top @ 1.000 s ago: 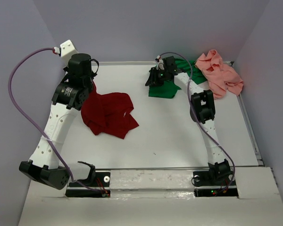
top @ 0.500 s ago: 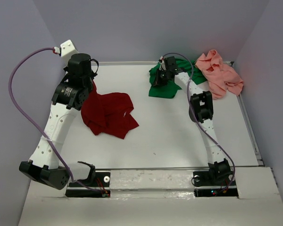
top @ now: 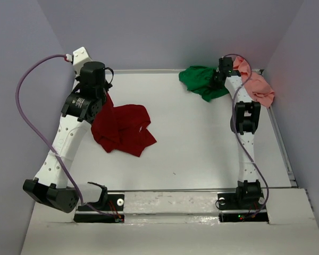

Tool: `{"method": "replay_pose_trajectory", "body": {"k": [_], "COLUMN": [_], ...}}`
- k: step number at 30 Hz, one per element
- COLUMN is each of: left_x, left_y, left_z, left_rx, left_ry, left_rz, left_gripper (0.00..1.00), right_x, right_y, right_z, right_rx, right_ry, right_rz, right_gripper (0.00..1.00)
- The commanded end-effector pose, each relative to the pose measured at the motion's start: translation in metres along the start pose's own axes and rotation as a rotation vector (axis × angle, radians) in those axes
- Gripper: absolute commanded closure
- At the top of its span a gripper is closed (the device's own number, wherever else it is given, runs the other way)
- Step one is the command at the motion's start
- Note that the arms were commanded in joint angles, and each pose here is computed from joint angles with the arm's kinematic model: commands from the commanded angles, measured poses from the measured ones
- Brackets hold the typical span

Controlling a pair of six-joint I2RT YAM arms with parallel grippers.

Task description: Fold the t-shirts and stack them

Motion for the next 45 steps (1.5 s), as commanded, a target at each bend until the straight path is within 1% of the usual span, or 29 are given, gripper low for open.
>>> {"method": "replay_pose_trajectory", "body": {"k": [1,3,4,7,8,11,13,17,18,20,21,24,25,27,28,29,30,31,32,33,35,36,37,39,40,41,43,45], "left_x": [-0.002,-0.003,-0.003,-0.003,-0.002,0.0,0.0,-0.001,-0.001,0.0,-0.001,-0.001,-0.001,-0.001,-0.001,0.0,0.0,0.002,0.002,0.004,0.005,0.005,0.006,0.007,0.008,0.009,0.011,0.013], "left_y": [0.001,-0.002,-0.003,-0.009,-0.01,-0.016,-0.019,-0.022,-0.022,-0.021,-0.021,-0.02,-0.02,-0.02,-0.02,-0.02,-0.02,-0.02,-0.02,-0.02,-0.022,-0.022,-0.024,-0.026,-0.028,-0.029,-0.031,-0.032], "left_z": [0.002,0.002,0.003,0.005,0.006,0.007,0.008,0.009,0.009,0.009,0.008,0.007,0.007,0.007,0.006,0.005,0.005,0.004,0.003,0.003,0.003,0.003,0.003,0.003,0.003,0.003,0.002,0.001], "left_rx": [-0.018,-0.007,-0.003,0.016,0.021,0.032,0.041,0.054,0.052,0.049,0.049,0.051,0.05,0.052,0.052,0.052,0.05,0.048,0.045,0.045,0.048,0.048,0.053,0.057,0.06,0.063,0.064,0.061], "left_ry": [-0.023,-0.032,-0.035,-0.039,-0.039,-0.041,-0.049,-0.053,-0.053,-0.053,-0.057,-0.065,-0.064,-0.062,-0.064,-0.064,-0.062,-0.059,-0.057,-0.052,-0.048,-0.05,-0.05,-0.051,-0.048,-0.048,-0.047,-0.042], "left_rz": [-0.014,-0.011,-0.01,0.003,0.006,0.014,0.015,0.02,0.019,0.017,0.015,0.011,0.011,0.015,0.013,0.013,0.013,0.014,0.012,0.012,0.015,0.011,0.014,0.012,0.013,0.013,0.013,0.013], "left_gripper": [1.0,1.0,1.0,1.0,1.0,1.0,1.0,1.0,1.0,1.0,1.0,1.0,1.0,1.0,1.0,1.0,1.0,1.0,1.0,1.0,1.0,1.0,1.0,1.0,1.0,1.0,1.0,1.0], "right_x": [-0.051,-0.066,-0.086,-0.117,-0.137,-0.173,-0.188,-0.195,-0.193,-0.186,-0.174,-0.142,-0.111,-0.082,-0.063,-0.048,-0.031,-0.017,-0.005,0.017,0.044,0.076,0.087,0.118,0.122,0.128,0.149,0.156], "right_y": [0.015,0.022,0.024,0.032,0.034,0.042,0.049,0.069,0.081,0.091,0.105,0.118,0.126,0.132,0.132,0.134,0.132,0.126,0.12,0.105,0.085,0.062,0.045,0.012,-0.009,-0.021,-0.045,-0.068], "right_z": [-0.014,-0.017,-0.018,-0.024,-0.029,-0.041,-0.05,-0.077,-0.094,-0.109,-0.131,-0.151,-0.168,-0.182,-0.189,-0.203,-0.207,-0.212,-0.213,-0.209,-0.198,-0.189,-0.175,-0.159,-0.145,-0.139,-0.131,-0.122], "right_rx": [-0.021,-0.04,-0.045,-0.069,-0.082,-0.123,-0.155,-0.243,-0.291,-0.331,-0.379,-0.432,-0.455,-0.474,-0.468,-0.478,-0.459,-0.415,-0.377,-0.286,-0.191,-0.102,-0.05,0.043,0.116,0.155,0.192,0.23], "right_ry": [-0.189,-0.205,-0.223,-0.257,-0.284,-0.352,-0.41,-0.528,-0.546,-0.514,-0.442,-0.267,-0.145,-0.061,0.045,0.12,0.216,0.369,0.442,0.591,0.691,0.723,0.698,0.718,0.733,0.746,0.763,0.748], "right_rz": [0.04,0.059,0.092,0.153,0.189,0.242,0.259,0.233,0.231,0.231,0.224,0.188,0.137,0.074,0.039,0.015,0.013,0.0,0.009,0.013,-0.035,-0.072,-0.095,-0.148,-0.138,-0.137,-0.17,-0.181], "right_gripper": [1.0,1.0,1.0,1.0,1.0,1.0,1.0,1.0,1.0,1.0,1.0,1.0,0.92,0.74,0.4,0.25,0.16,0.09,0.09,0.09,0.09,0.09,0.07,0.07,0.07,0.09,0.11,0.11]}}
Point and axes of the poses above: each gripper's point midway between its finger pads, its own z axis out along the fingers, its own x axis along the line the jaws close on, y = z × x, the point moved 8 cm from there along -z, back along the fingers, and after that the axes turned 7 degrees about -z, right-handed, at the moved point
